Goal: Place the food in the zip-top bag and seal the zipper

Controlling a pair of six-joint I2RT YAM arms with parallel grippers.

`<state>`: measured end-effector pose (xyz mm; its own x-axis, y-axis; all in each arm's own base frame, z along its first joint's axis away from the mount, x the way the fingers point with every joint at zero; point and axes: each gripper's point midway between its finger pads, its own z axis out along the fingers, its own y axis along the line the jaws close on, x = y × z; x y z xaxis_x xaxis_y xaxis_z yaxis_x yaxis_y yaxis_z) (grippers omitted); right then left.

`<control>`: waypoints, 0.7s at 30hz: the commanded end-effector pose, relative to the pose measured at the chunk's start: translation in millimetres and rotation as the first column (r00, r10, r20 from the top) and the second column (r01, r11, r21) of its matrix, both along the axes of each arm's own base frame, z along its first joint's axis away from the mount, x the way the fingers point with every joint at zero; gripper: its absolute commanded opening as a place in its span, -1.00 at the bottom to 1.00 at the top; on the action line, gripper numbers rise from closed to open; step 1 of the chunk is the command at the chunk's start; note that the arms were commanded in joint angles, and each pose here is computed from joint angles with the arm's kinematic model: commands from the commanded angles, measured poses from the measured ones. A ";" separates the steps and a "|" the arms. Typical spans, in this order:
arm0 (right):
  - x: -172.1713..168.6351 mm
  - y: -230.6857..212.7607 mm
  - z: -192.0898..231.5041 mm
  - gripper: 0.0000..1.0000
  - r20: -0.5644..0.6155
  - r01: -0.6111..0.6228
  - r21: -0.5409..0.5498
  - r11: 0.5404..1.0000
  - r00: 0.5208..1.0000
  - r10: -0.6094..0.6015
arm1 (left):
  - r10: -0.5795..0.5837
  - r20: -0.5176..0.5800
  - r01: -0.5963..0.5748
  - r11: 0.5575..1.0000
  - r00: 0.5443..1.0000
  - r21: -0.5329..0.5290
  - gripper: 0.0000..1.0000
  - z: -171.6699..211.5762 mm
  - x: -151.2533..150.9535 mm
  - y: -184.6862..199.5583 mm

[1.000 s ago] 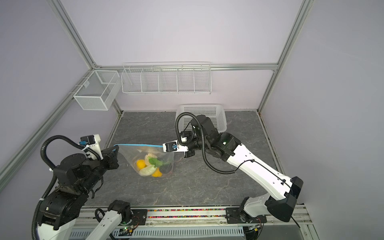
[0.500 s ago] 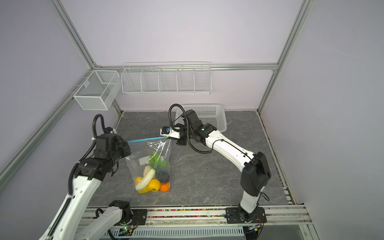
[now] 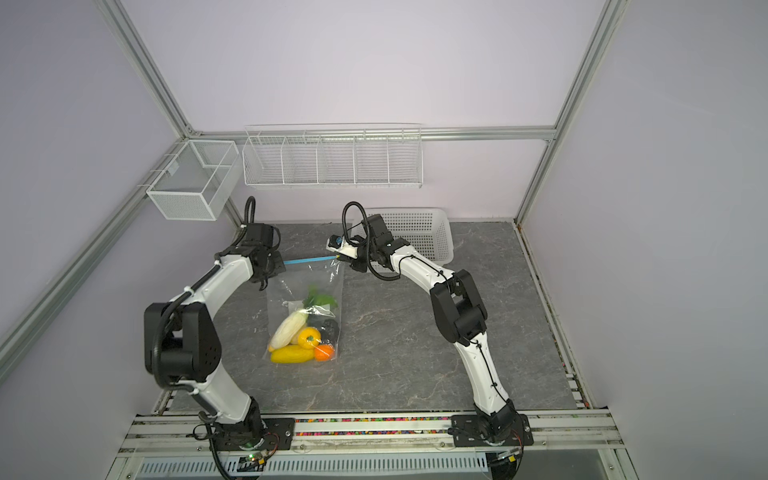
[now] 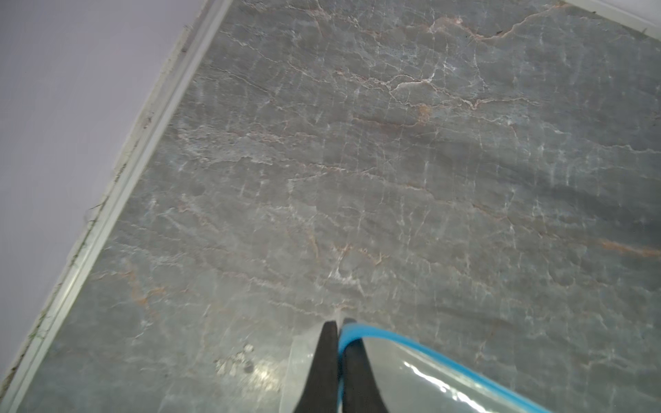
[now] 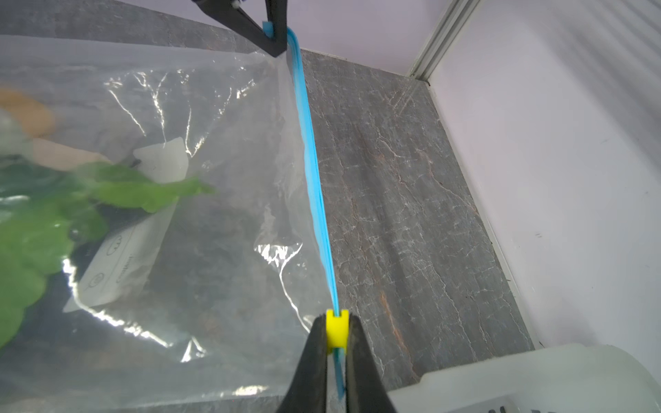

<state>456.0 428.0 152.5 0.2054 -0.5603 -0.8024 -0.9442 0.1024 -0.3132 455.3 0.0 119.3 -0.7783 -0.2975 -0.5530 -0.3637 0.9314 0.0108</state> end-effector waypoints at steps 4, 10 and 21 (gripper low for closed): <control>38.9 -22.2 -11.5 -0.45 0.033 0.084 -0.001 0.996 0.996 -0.084 | 0.071 -0.097 -0.063 0.994 0.993 0.088 -0.66 -35.2 15.7 26.7; 46.7 -18.4 -12.1 -0.02 0.020 0.078 0.029 0.997 0.997 -0.078 | 0.067 -0.082 -0.061 0.995 0.994 0.076 -0.04 -34.4 25.9 31.8; 21.0 -14.1 68.0 0.05 0.024 -0.007 0.164 0.986 1.000 0.003 | -0.039 0.079 0.036 0.999 0.996 0.040 0.80 42.0 29.4 19.0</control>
